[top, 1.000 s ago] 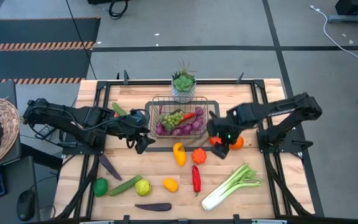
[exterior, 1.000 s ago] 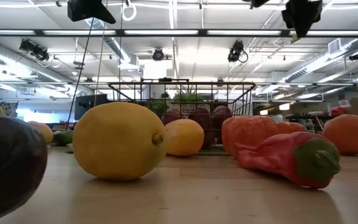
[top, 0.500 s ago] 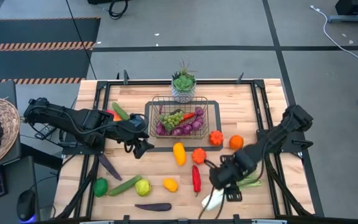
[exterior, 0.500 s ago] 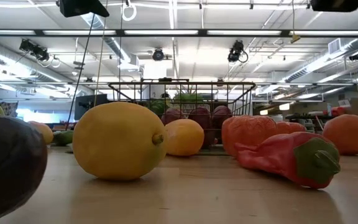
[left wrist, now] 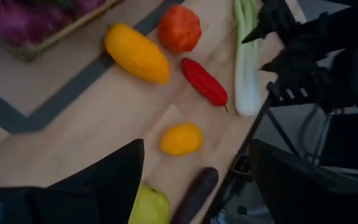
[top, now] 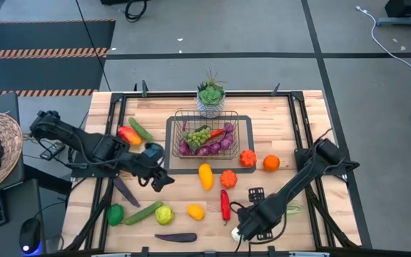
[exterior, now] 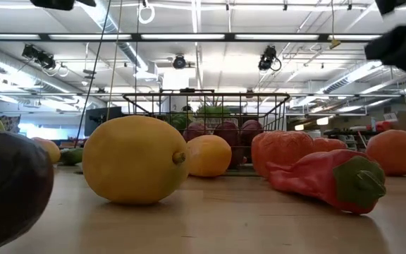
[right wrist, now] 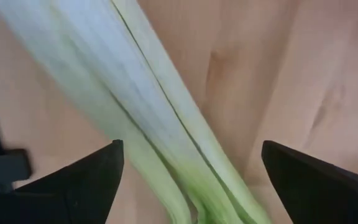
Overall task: Build produce basket
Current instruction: Put the green chinese cabbage into the wire basket
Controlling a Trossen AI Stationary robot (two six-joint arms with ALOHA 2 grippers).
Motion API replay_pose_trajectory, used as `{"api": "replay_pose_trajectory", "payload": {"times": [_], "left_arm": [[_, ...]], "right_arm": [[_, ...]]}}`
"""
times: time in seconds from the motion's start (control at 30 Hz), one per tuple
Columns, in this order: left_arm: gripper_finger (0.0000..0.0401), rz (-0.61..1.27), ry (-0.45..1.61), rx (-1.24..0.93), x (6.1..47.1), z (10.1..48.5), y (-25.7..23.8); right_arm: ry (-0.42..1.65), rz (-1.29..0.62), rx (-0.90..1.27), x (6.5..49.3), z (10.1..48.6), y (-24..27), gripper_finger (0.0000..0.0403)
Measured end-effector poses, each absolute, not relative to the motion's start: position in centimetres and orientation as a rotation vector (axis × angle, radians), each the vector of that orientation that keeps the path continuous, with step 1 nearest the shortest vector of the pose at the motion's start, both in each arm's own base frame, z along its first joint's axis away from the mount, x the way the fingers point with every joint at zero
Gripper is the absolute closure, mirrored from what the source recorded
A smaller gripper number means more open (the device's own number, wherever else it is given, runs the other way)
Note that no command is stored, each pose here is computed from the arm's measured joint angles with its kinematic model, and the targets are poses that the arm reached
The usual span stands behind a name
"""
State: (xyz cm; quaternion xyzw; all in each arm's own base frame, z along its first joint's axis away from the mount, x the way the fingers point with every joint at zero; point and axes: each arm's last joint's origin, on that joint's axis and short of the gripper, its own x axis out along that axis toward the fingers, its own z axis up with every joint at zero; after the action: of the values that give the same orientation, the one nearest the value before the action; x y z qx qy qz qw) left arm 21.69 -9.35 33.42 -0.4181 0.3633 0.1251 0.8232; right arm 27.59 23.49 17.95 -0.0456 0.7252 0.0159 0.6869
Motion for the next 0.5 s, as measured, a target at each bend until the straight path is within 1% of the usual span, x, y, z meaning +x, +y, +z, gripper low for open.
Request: {"api": "replay_pose_trajectory", "payload": {"times": [0.17, 0.3, 0.5], "left_arm": [[0.0108, 0.302, 0.824, -0.946, 21.7, 32.6, -10.8], [0.0108, 0.329, 0.864, -0.985, 22.1, 31.5, -12.3], [0.0108, 0.344, 0.913, -1.004, 22.8, 29.9, -14.6]], "right_arm": [[1.619, 0.175, -0.130, 28.1, 16.4, 24.6, 0.0020], [1.561, 0.242, -0.149, 28.3, 16.5, 25.2, 0.0017], [1.546, 0.286, -0.126, 28.0, 17.8, 25.1, 0.0017]]}}
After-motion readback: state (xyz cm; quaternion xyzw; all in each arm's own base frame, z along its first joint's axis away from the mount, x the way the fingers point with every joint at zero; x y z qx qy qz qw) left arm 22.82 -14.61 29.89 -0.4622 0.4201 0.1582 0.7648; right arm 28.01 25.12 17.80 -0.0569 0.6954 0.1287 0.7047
